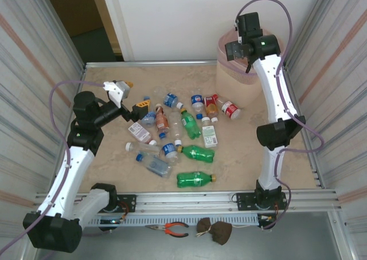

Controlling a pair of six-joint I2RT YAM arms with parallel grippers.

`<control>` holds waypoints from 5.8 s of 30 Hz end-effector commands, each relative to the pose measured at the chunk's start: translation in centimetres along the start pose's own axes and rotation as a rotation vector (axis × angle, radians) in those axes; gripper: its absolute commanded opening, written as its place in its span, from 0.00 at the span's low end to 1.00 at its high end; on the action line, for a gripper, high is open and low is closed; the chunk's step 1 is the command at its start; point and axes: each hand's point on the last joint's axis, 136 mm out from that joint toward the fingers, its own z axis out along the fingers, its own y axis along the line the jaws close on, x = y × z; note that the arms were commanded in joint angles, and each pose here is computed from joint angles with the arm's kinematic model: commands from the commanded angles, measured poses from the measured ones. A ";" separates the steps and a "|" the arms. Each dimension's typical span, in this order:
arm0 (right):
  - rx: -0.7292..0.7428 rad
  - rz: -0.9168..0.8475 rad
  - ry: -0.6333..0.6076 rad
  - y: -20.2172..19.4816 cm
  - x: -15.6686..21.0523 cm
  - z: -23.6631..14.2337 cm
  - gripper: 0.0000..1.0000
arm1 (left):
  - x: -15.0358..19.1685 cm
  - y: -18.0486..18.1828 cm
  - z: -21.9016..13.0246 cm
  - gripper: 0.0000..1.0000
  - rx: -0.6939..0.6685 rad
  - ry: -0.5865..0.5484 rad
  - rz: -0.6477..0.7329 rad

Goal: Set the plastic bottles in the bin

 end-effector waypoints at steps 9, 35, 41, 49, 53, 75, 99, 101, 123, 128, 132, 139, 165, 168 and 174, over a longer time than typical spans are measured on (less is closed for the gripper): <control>-0.078 -0.338 0.012 5.0 3.3 -5.5 0.97 | -0.6 -0.4 -0.1 0.97 0.015 -0.020 0.007; -0.009 -0.550 0.482 9.0 23.4 4.5 0.85 | -0.1 -0.5 0.4 0.97 0.019 -0.007 0.002; -0.010 -0.541 0.519 8.7 25.6 7.0 0.85 | 0.0 -0.5 0.5 0.97 0.023 -0.003 -0.001; 0.014 -0.589 0.532 8.7 26.1 9.6 0.84 | 0.0 -0.5 0.5 0.97 0.024 -0.003 0.000; 0.033 -0.624 0.550 8.2 26.5 10.8 0.84 | 0.1 -0.6 0.6 0.97 0.025 0.000 -0.001; -0.024 -0.628 0.597 8.3 27.9 14.3 0.83 | 0.4 -0.5 0.7 0.97 0.021 0.012 0.001; -0.027 -0.619 0.534 9.0 25.5 11.4 0.68 | 0.1 -0.6 0.5 0.97 0.024 0.003 0.007; -0.027 -0.622 0.522 9.1 25.1 10.8 0.66 | -0.1 -0.7 0.5 0.97 0.025 -0.001 0.009; -0.016 -0.579 0.268 8.7 15.3 0.9 0.62 | -0.2 -1.0 0.4 0.97 0.035 -0.009 0.008; -0.083 -0.489 0.148 8.7 11.7 -2.3 0.62 | -0.2 -1.0 0.5 0.97 0.035 -0.008 0.007; -0.168 -0.397 0.038 8.9 8.7 -5.1 0.62 | -0.2 -1.0 0.5 0.97 0.034 -0.007 0.007; -0.289 -0.117 -0.128 5.8 3.3 -8.4 0.61 | -0.3 -1.1 0.4 0.97 0.037 -0.009 0.009; -0.402 0.965 -0.048 -4.5 -2.8 7.4 0.53 | -0.1 -0.9 0.3 0.97 0.017 0.003 0.027; -0.454 1.015 -0.011 -3.2 -2.7 9.1 0.53 | -0.1 -1.0 0.3 0.97 0.019 0.003 0.025; -0.576 1.028 0.066 -0.1 -2.5 10.8 0.53 | -0.2 -1.0 0.3 0.97 0.019 0.003 0.031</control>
